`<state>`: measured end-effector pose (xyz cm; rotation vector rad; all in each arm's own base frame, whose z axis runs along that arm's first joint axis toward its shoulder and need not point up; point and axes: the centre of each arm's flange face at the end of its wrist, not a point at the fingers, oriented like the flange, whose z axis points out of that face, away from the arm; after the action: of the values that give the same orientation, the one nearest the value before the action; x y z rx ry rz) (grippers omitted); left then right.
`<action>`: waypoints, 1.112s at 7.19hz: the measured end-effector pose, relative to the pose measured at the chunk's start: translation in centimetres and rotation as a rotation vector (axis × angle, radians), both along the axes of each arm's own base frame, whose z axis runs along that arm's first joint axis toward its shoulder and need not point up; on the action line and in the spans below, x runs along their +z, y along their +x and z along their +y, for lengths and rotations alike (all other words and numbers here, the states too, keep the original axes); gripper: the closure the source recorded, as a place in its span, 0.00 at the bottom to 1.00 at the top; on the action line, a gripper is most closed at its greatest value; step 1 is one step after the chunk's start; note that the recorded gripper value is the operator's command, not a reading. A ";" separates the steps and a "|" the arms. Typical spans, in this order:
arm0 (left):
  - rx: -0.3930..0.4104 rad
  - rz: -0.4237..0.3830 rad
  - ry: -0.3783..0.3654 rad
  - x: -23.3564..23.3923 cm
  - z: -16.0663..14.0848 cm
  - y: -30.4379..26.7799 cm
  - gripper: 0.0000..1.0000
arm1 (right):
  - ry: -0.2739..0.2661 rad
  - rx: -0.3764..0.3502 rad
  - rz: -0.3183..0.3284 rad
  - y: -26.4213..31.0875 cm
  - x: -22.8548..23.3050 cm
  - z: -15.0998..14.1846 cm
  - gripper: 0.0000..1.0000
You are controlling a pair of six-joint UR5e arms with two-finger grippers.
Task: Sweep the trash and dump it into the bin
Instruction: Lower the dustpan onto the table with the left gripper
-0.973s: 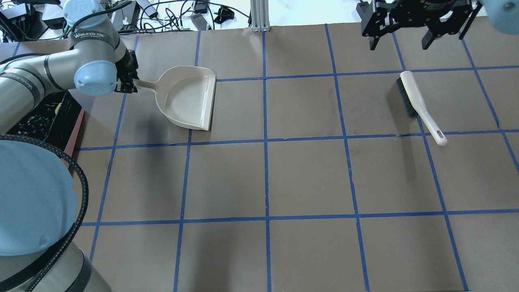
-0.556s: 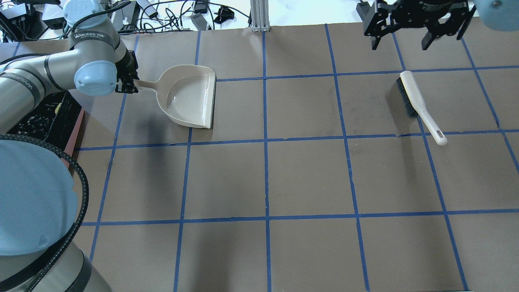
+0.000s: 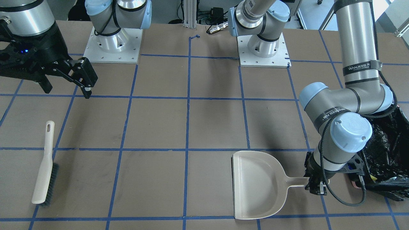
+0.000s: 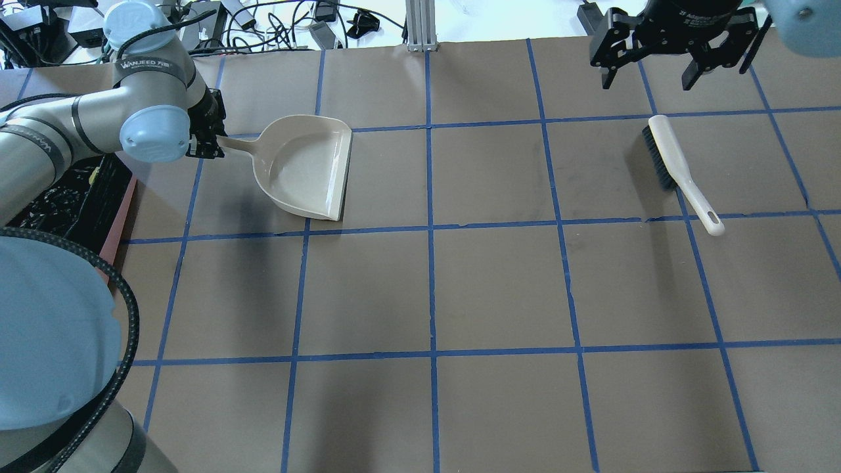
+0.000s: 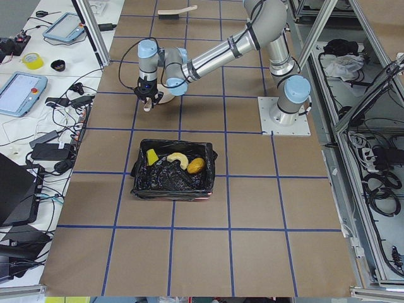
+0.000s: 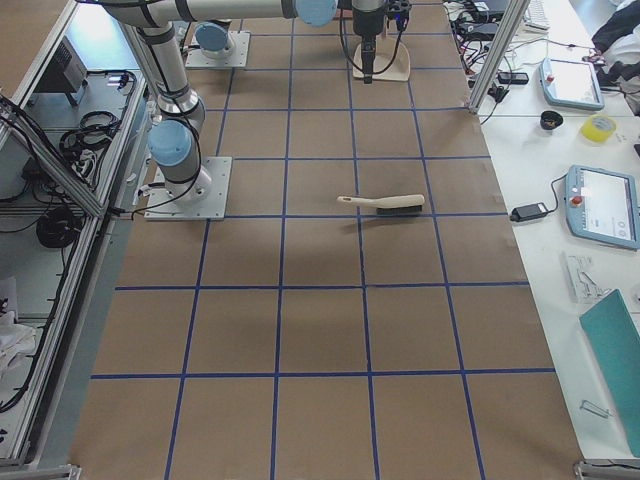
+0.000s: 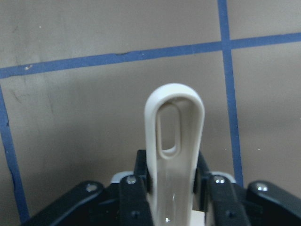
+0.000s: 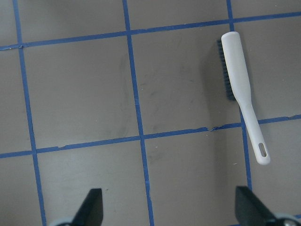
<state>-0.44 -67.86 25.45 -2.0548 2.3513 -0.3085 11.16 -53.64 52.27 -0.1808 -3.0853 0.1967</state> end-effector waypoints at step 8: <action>-0.061 -0.018 -0.044 1.4 -0.5 -0.3 0.35 | 0.041 0.006 0.004 0.1 -2.3 -0.1 0.00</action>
<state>-0.77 -68.36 26.81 -1.9922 2.4225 -0.3817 11.26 -53.73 49.99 -0.1701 -3.0831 0.1331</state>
